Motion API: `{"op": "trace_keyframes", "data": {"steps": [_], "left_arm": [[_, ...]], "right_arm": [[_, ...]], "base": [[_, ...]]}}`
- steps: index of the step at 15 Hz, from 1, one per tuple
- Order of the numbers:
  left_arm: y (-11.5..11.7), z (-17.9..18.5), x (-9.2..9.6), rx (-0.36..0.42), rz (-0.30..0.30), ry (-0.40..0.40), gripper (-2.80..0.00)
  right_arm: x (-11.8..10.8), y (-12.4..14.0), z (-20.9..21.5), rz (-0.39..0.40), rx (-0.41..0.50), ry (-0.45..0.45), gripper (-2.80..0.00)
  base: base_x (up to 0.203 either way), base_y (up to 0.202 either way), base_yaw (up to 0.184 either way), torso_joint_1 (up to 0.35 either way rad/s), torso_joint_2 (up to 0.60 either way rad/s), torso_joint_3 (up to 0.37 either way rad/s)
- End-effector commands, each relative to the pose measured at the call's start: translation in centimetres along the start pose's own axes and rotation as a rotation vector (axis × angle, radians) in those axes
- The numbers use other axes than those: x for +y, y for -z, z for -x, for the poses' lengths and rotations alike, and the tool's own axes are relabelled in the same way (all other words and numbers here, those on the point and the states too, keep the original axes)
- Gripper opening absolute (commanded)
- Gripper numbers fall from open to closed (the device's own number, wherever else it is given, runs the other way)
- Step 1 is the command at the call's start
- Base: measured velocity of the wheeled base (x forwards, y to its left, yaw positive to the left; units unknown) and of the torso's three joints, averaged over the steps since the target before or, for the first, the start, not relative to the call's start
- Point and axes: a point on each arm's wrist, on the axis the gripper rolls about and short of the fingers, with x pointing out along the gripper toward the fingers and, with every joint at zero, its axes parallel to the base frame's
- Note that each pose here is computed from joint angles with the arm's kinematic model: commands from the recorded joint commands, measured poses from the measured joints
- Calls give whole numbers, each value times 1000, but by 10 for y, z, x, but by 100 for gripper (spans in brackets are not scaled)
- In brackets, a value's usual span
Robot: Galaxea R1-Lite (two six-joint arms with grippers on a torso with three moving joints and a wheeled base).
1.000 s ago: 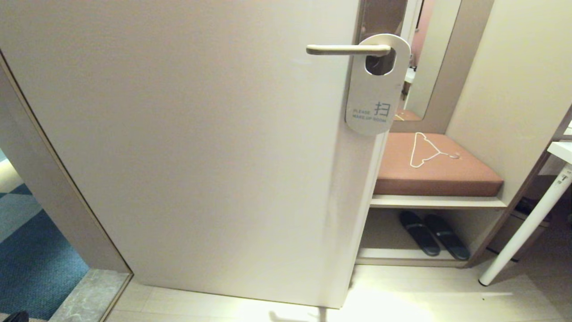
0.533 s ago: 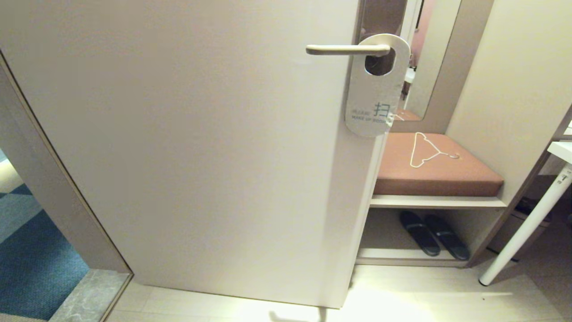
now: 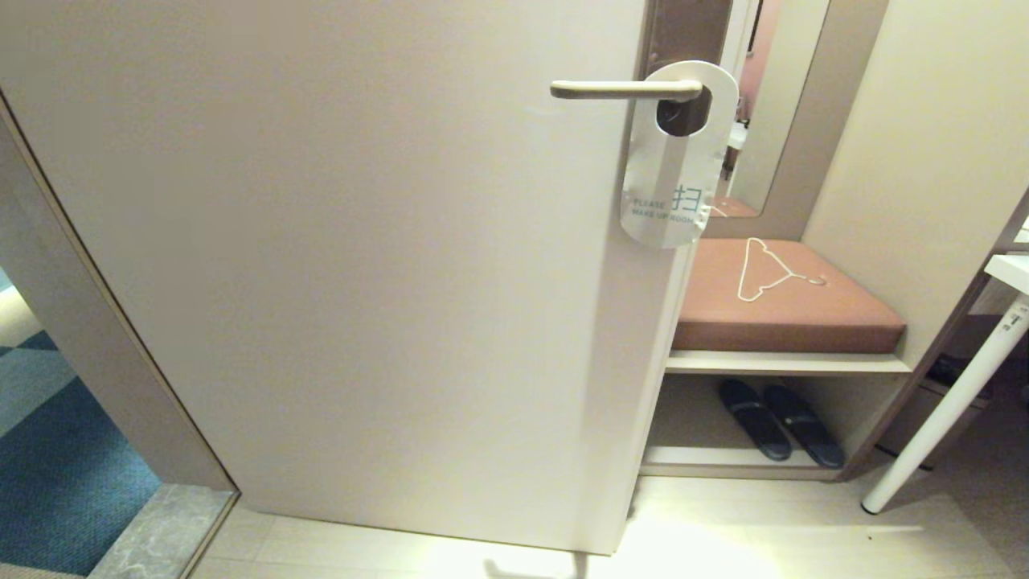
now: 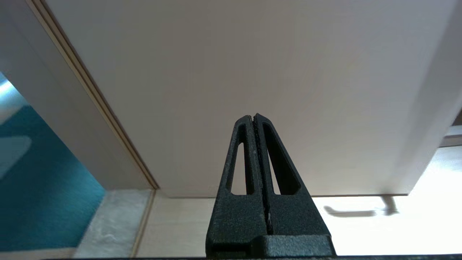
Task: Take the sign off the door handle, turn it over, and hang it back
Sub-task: Take down the sign
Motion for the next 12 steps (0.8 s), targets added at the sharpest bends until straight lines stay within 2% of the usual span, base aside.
{"op": "trace_keyframes", "data": {"steps": [1, 12], "left_arm": [[0, 0, 0, -2, -1, 0, -280], [0, 0, 0, -6, 116, -12, -280]], "right_arm": [[0, 0, 0, 0, 1, 0, -280], [0, 0, 0, 0, 1, 0, -280]], "base": [[0, 0, 0, 0, 0, 0], [0, 0, 0, 0, 0, 0]]}}
